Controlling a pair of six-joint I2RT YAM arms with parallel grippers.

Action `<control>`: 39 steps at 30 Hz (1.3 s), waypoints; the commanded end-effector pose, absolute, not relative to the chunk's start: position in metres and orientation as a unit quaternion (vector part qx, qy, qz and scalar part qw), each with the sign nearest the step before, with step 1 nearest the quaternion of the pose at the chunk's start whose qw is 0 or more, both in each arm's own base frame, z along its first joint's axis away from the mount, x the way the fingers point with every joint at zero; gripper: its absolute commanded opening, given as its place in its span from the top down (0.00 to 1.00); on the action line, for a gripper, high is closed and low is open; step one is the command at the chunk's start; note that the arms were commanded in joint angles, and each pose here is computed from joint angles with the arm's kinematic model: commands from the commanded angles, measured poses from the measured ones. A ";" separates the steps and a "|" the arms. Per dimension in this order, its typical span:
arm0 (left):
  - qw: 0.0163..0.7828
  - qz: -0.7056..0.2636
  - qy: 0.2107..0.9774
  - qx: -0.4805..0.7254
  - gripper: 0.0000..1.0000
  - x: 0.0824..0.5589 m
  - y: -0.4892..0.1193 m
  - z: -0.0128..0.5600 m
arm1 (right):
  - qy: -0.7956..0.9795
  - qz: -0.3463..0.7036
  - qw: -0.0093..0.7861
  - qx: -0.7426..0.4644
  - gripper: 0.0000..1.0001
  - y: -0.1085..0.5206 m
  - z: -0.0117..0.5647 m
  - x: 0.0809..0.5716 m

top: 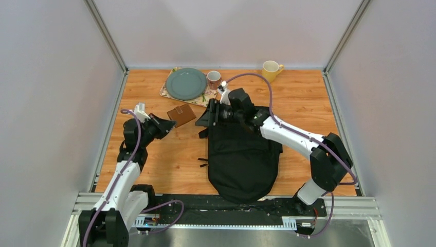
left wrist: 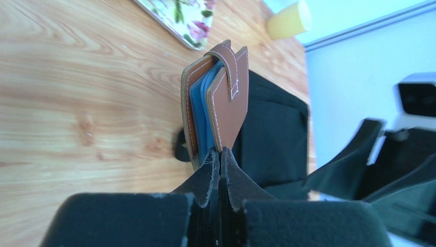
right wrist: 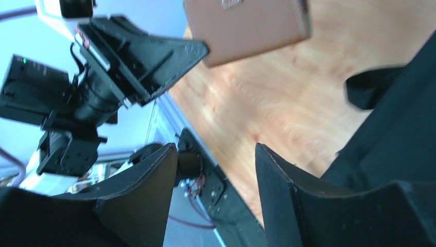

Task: Pack the student bag
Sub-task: Pick up the stationery from the center of the board.

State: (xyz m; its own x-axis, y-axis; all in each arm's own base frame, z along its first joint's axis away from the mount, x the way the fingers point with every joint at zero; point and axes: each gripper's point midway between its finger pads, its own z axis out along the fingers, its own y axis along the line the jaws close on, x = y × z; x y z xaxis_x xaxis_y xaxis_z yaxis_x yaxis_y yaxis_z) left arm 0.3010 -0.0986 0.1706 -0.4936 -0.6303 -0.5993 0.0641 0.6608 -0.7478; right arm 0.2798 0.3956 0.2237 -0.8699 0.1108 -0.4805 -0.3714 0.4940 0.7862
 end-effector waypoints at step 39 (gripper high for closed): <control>0.452 -0.608 0.615 -0.216 1.00 0.225 -0.146 0.246 | 0.713 0.646 0.271 0.023 0.37 0.426 0.274 0.244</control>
State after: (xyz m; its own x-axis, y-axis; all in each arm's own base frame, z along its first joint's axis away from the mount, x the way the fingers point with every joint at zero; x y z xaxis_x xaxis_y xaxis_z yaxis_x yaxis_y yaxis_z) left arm 0.2309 -0.1446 0.2321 -0.5010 -0.8121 -0.2991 0.2402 0.2015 -0.9496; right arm 0.2319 0.4224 0.2428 -0.8888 0.3346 -0.3132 -0.2480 0.2236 0.9426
